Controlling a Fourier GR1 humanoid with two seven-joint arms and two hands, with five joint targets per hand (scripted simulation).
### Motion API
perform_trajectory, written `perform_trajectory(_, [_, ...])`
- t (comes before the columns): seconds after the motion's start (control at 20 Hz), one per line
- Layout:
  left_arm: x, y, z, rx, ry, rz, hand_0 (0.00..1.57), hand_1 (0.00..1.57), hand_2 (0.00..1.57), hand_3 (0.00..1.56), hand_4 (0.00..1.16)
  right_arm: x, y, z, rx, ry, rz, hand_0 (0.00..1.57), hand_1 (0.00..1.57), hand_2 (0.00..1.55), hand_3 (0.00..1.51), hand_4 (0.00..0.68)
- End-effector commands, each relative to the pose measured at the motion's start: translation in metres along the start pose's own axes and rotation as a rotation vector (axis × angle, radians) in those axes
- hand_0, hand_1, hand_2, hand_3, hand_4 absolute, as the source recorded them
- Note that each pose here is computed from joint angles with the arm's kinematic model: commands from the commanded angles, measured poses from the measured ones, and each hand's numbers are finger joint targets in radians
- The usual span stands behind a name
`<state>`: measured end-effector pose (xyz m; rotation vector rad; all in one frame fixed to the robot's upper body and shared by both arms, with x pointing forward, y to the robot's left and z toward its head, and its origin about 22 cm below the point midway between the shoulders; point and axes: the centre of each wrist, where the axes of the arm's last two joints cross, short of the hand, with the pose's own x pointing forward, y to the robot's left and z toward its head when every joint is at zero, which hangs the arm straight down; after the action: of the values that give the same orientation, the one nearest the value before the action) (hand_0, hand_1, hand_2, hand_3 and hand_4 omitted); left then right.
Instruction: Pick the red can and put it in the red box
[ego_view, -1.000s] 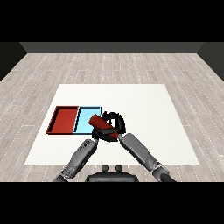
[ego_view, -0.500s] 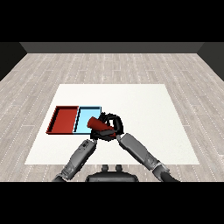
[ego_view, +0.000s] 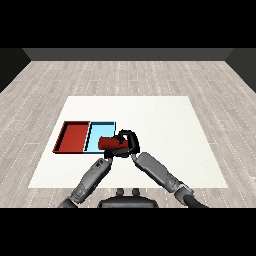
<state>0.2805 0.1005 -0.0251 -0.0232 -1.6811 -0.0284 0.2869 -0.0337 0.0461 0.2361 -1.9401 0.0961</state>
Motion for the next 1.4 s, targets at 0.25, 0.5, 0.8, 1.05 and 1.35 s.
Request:
perform_trajectory(0.25, [0.023, -0.012, -0.0017, 0.087, -0.086, 0.026, 1.57, 1.57, 1.53, 1.43, 0.97, -0.003, 0.001, 0.001, -0.007, 0.037, -0.102, 1.45, 1.45, 1.44, 1.38, 0.597])
perform_trajectory(0.5, [0.020, -0.017, -0.0118, 0.094, -0.095, 0.001, 1.57, 1.57, 1.53, 1.45, 1.12, 0.001, 0.000, 0.005, 0.029, 0.038, -0.004, 0.00, 0.00, 0.00, 0.00, 0.000])
perform_trajectory(0.8, [0.015, 0.005, -0.0237, 0.092, -0.119, -0.021, 1.57, 1.57, 1.54, 1.46, 1.13, 0.006, 0.000, 0.015, 0.022, 0.035, -0.021, 0.00, 0.00, 0.00, 0.00, 0.000])
perform_trajectory(1.05, [0.008, -0.007, -0.0168, 0.094, -0.052, -0.003, 1.57, 1.57, 1.57, 1.50, 1.14, 0.007, -0.038, 0.005, 0.003, 0.011, -0.007, 0.00, 0.00, 0.00, 0.00, 0.000])
perform_trajectory(1.35, [-0.008, -0.006, -0.0081, 0.109, -0.047, -0.035, 1.57, 1.57, 1.57, 1.50, 1.14, 0.029, -0.054, -0.009, -0.084, -0.047, -0.003, 0.00, 0.00, 0.00, 0.00, 0.000])
